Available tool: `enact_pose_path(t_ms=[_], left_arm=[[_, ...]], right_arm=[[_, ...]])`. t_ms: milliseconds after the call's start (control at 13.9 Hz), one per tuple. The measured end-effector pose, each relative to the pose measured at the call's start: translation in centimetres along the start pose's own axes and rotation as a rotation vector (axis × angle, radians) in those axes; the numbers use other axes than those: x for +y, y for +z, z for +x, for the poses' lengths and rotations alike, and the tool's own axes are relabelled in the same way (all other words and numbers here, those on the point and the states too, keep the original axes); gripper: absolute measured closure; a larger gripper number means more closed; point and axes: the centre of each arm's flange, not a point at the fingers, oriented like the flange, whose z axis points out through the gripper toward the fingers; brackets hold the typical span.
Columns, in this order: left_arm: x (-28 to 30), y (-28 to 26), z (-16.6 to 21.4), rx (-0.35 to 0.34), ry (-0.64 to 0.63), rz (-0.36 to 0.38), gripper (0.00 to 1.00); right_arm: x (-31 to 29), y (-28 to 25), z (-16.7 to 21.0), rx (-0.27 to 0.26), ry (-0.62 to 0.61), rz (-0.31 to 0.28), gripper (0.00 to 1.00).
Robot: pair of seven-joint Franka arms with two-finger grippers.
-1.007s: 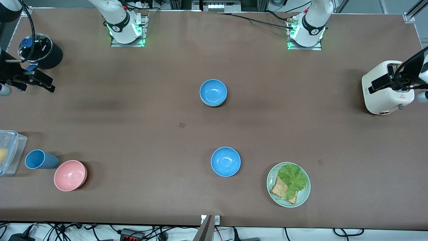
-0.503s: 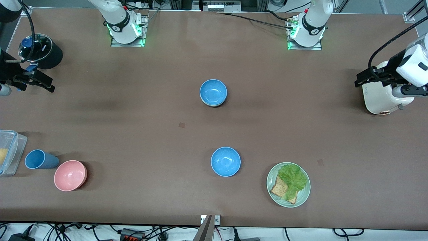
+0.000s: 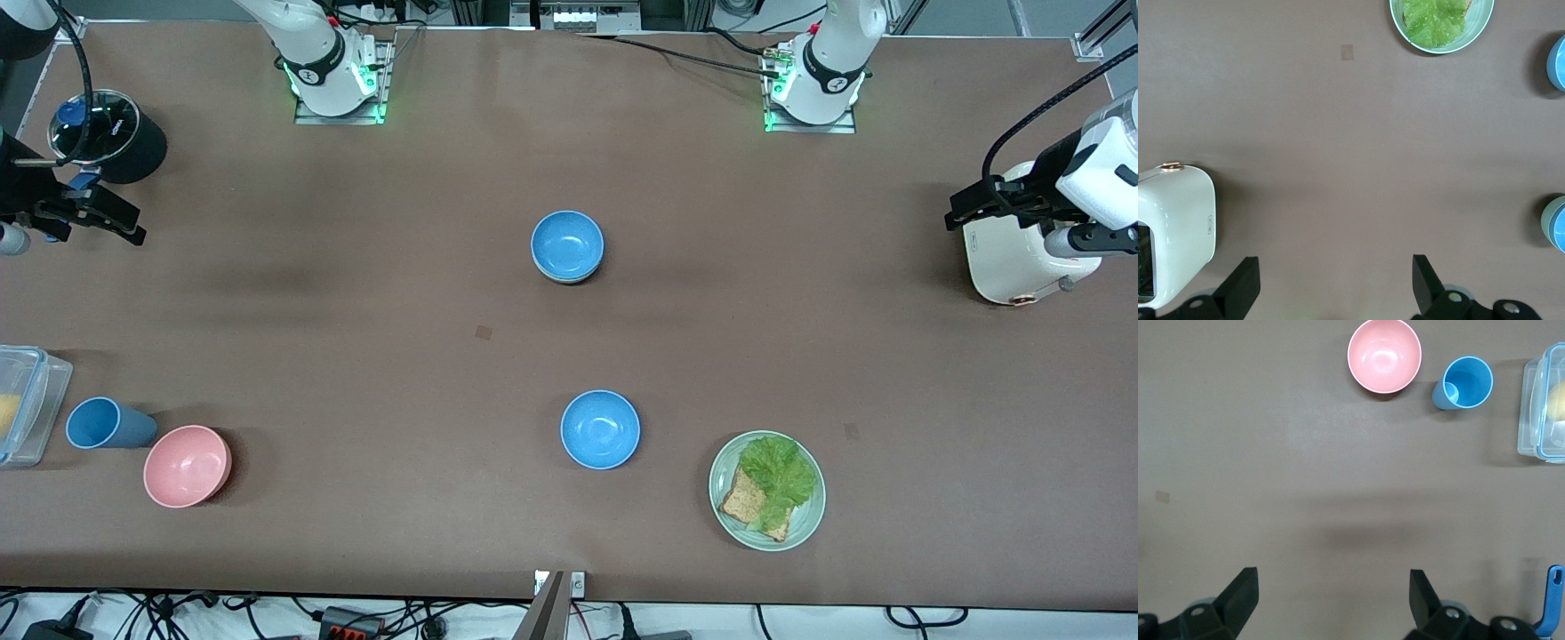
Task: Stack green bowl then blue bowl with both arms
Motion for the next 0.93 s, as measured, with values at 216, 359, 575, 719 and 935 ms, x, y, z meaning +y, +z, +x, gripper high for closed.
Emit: enact_pose_path(t_ms=[216,359,575,719,935], left_arm=[[-0.08,-0.01,0.01,0.001,0.005,0.008,0.0],[-0.08,-0.01,0.01,0.001,0.035,0.008,0.0],[-0.08,0.0,0.01,0.001,0.054,0.008,0.0],[-0.08,0.0,0.01,0.001,0.056,0.008,0.0],[-0.1,0.0,0.01,0.001,0.057,0.008,0.0]], right_arm=[[0.19,0.01,0.0,0.0,0.003,0.0,0.0],[0.36,0.02,-0.01,-0.001,0.006,0.0,0.0],[0.35,0.03,-0.01,-0.001,0.006,0.0,0.0],[0.3,0.03,-0.01,-0.001,0.005,0.0,0.0],[0.12,0.03,-0.01,-0.001,0.002,0.0,0.0]])
